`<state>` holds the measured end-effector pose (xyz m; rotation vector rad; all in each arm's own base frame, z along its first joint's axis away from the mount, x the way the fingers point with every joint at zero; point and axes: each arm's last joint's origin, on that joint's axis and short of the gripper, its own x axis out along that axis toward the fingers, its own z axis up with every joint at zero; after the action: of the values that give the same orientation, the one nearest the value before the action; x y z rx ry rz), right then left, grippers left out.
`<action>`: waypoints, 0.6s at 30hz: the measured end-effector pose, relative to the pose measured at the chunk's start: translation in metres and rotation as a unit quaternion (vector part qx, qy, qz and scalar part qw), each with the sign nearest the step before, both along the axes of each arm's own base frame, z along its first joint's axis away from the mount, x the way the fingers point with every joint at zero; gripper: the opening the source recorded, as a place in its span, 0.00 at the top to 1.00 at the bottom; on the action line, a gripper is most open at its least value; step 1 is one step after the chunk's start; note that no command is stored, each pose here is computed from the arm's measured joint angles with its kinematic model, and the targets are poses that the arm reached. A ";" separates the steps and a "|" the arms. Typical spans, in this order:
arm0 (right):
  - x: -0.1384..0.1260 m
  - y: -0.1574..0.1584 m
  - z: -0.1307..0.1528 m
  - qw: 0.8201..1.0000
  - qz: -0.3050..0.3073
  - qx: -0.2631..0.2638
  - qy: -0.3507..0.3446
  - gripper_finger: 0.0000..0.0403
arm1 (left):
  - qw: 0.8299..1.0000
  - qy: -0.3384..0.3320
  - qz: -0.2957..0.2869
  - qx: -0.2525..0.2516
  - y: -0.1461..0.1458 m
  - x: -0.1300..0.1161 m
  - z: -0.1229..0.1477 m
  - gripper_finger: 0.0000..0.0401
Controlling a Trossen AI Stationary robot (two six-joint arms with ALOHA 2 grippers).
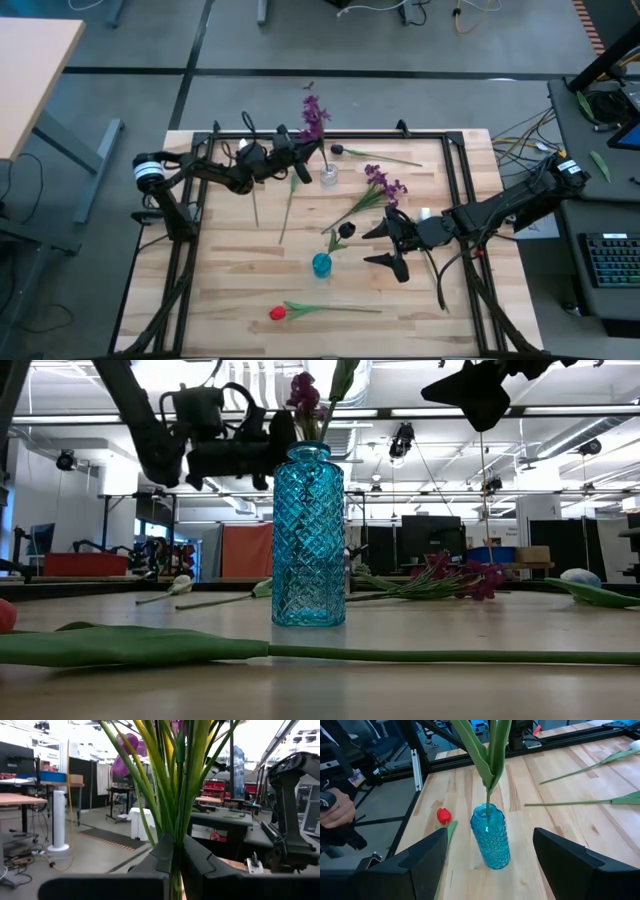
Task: Sort flowers into vase by color
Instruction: Put the top violet flowers into the transparent vase
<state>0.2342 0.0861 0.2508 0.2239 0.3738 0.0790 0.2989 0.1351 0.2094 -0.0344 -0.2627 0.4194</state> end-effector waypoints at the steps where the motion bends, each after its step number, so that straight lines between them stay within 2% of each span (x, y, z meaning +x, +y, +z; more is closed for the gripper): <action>1: 0.000 0.000 0.000 1.000 0.000 0.000 0.000 0.30 | 1.000 0.001 0.000 0.000 0.000 0.000 0.000 1.00; 18: 0.000 0.000 0.000 1.000 -0.001 0.003 0.000 0.27 | 0.999 0.033 0.001 -0.005 0.002 0.004 -0.004 0.91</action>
<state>0.2342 0.0860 0.2508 0.2313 0.3734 0.0776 0.3026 0.1367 0.2055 -0.0305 -0.1946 0.4241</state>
